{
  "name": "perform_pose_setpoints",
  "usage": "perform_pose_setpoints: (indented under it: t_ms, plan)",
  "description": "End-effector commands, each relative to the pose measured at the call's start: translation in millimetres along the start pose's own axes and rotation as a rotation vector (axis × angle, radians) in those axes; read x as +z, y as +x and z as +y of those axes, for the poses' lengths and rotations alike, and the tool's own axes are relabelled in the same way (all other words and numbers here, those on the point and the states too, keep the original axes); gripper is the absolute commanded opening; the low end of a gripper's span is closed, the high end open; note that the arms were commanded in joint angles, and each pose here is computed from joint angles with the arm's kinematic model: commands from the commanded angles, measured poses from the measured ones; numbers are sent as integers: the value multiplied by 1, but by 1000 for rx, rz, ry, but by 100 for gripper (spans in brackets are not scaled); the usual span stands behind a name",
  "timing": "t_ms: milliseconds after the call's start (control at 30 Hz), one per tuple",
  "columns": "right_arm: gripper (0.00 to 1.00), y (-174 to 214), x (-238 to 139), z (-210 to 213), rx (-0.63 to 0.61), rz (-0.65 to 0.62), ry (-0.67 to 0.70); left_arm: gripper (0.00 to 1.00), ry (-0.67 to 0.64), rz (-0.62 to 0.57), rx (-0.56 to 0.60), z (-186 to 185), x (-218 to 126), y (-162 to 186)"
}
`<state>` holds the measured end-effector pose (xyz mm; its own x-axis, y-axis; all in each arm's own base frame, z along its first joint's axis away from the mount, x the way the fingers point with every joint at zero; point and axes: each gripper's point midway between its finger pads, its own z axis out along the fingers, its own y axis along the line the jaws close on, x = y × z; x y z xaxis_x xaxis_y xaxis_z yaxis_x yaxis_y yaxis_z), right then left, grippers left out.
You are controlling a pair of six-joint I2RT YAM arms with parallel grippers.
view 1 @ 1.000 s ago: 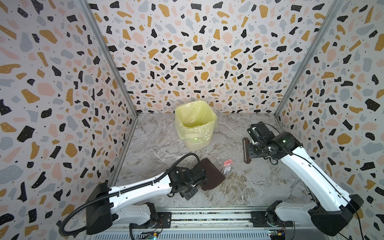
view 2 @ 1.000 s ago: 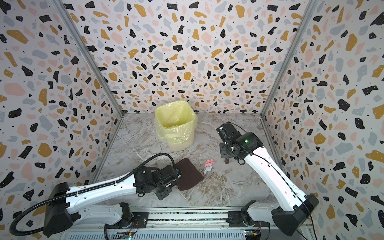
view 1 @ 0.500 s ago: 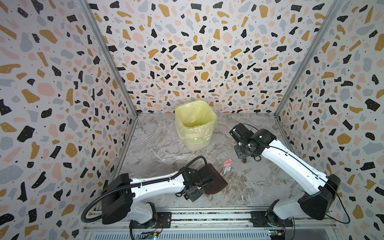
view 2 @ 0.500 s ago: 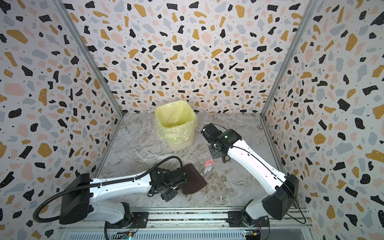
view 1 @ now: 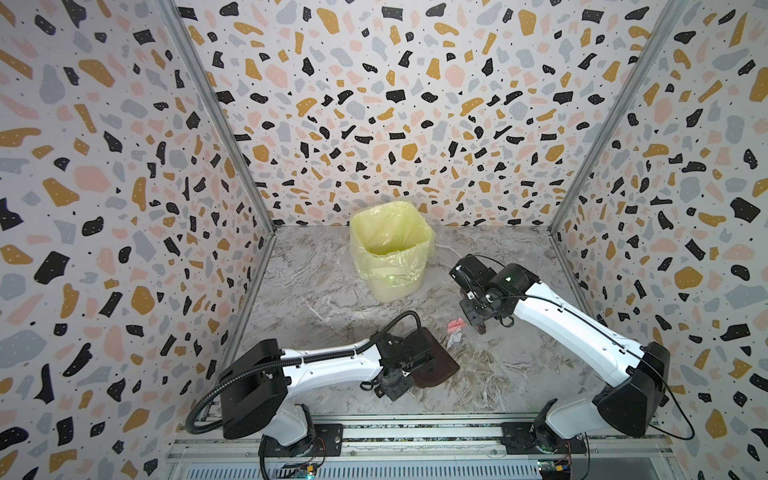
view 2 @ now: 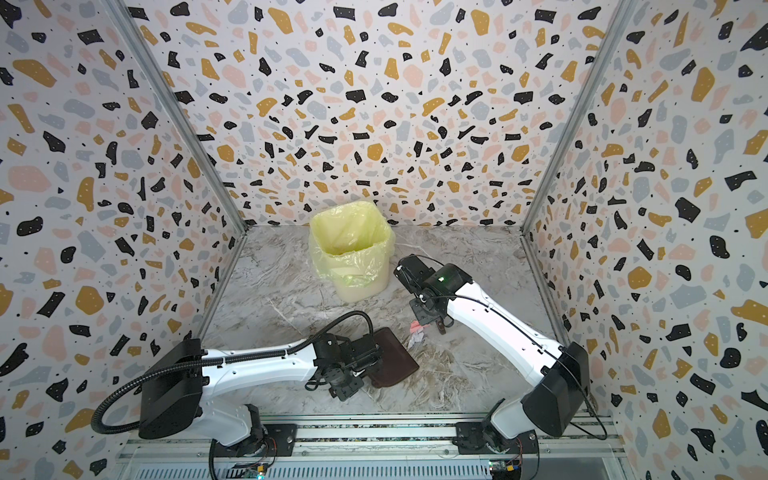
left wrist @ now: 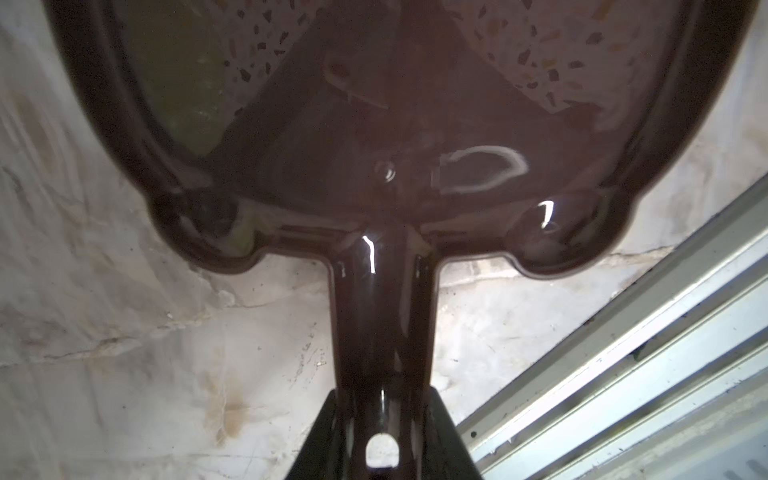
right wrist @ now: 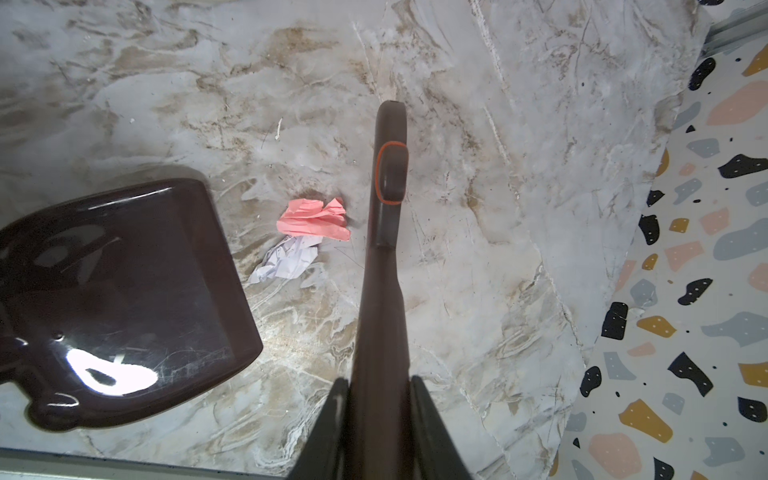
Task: Sweep away the paper scraps from the table
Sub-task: 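Sweep the pink and white scraps into the dustpan with the right gripper's brush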
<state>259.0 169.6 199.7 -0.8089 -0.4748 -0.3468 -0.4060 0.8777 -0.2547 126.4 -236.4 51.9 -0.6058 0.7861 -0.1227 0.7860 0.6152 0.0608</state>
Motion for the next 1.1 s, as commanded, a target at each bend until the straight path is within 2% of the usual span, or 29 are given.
perform_pose_setpoints:
  t_ms: [0,300,733,833,933,1067]
  plan:
    - [0,3,-4,9,-29,-9,-36,0,12,-19,9,-5,-3,-11]
    - [0,17,-11,44,-103,12,-135,0,12,-1,2,-7,4,-12]
    - [0,32,-56,98,-175,17,-277,0,14,3,-10,-8,9,-12]
    - [0,31,-65,94,-162,7,-271,0,14,1,-9,-8,9,-12]
    - [0,28,-65,68,-123,-4,-178,0,13,3,-6,-7,10,-13]
    - [0,29,-60,47,-62,-5,-145,0,14,0,-6,-8,10,-14]
